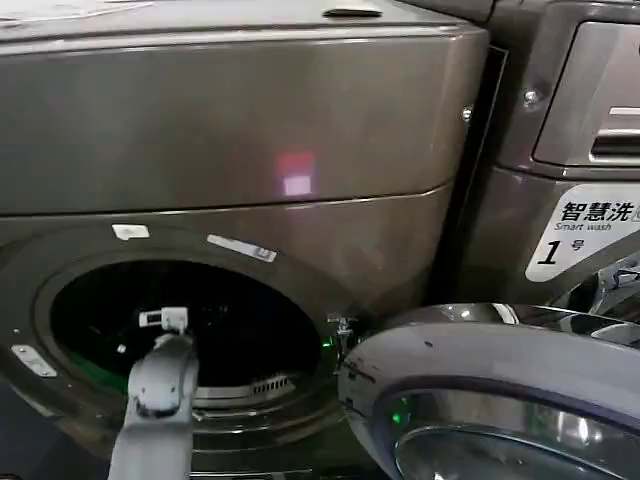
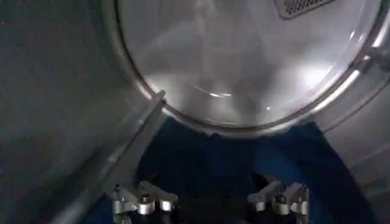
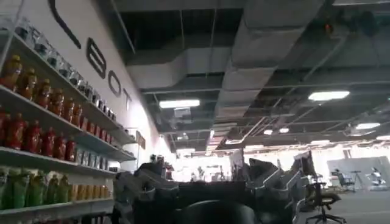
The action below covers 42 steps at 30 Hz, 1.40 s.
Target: Grasp the clothes from the dryer.
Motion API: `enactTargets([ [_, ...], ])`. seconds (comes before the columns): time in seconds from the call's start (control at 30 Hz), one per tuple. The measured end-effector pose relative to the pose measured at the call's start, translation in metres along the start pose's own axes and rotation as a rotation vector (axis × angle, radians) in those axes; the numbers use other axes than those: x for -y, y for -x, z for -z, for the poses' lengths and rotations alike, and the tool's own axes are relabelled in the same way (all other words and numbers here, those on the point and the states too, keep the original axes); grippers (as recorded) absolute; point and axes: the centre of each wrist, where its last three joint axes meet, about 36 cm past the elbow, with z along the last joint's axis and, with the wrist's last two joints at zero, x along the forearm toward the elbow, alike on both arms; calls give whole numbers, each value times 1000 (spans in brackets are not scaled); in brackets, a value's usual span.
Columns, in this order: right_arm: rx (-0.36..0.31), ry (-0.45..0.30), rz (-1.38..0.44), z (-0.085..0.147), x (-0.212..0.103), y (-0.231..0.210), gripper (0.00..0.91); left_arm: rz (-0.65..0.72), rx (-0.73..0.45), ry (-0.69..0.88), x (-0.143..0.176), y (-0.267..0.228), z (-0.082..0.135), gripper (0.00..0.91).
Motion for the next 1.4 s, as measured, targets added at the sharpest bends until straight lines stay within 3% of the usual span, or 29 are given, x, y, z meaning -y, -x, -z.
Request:
enactTargets([
  [0.4, -10, -4, 16, -6, -6, -1, 907, -40, 36, 102, -2, 65, 22, 907],
  [0.57, -16, -13, 27, -10, -9, -4, 907, -82, 76, 319, -5, 91, 29, 907],
  [0.73, -17, -18, 34, -12, -11, -3, 907, -148, 107, 654, -10, 108, 44, 907],
  [1.03, -16, -23, 42, -13, -13, -3, 907, -404, -38, 1104, -14, 136, 75, 907],
  [1.4, -23, -33, 52, -18, -19, -6, 907, -633, -225, 1380, -17, 164, 113, 907],
])
